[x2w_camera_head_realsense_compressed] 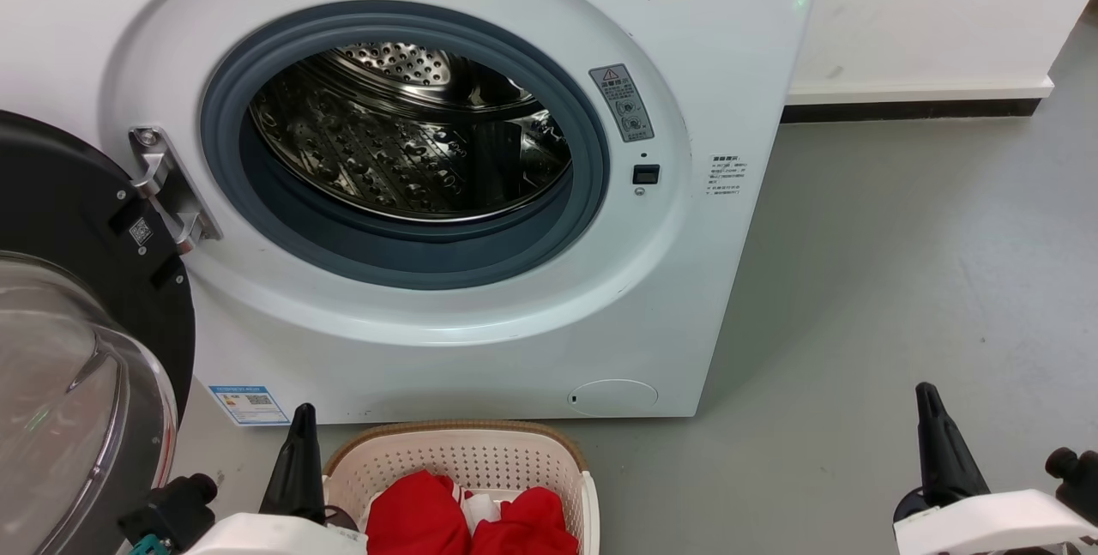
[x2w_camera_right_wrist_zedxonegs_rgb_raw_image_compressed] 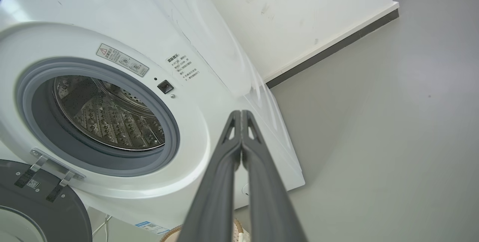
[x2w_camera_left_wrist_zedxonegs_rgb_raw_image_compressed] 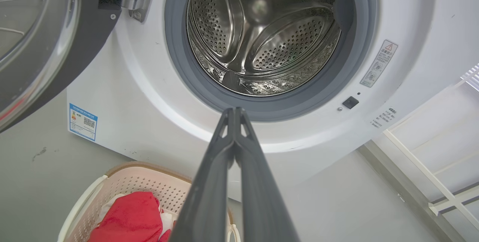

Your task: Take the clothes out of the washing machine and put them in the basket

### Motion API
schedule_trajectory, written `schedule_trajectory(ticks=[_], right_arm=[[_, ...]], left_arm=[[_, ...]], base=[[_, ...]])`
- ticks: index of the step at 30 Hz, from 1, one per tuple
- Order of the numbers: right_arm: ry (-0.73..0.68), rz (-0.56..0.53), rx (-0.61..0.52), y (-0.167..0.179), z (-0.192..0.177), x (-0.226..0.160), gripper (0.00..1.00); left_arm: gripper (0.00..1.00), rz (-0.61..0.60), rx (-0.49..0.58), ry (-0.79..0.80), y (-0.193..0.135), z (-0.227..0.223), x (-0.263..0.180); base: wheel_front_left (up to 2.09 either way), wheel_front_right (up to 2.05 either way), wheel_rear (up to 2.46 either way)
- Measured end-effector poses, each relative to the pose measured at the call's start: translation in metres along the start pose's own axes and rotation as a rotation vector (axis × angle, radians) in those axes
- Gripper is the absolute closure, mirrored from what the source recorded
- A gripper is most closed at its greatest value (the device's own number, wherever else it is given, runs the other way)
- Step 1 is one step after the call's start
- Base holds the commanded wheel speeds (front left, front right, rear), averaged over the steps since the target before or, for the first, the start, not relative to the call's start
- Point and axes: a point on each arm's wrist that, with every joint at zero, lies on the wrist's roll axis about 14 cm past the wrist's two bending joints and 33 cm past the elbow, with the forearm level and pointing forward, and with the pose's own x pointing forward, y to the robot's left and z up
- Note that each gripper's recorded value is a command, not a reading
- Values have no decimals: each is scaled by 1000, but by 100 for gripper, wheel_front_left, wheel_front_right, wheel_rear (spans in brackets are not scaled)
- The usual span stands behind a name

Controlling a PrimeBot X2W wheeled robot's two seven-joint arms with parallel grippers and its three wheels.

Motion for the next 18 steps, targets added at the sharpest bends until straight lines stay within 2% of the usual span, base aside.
schedule_trajectory(ticks=[18], right_arm=[[16,-15,257,0,1,10,100]], left_arm=[[100,15,-258,18,4,3,9]], base=[[0,0,0]])
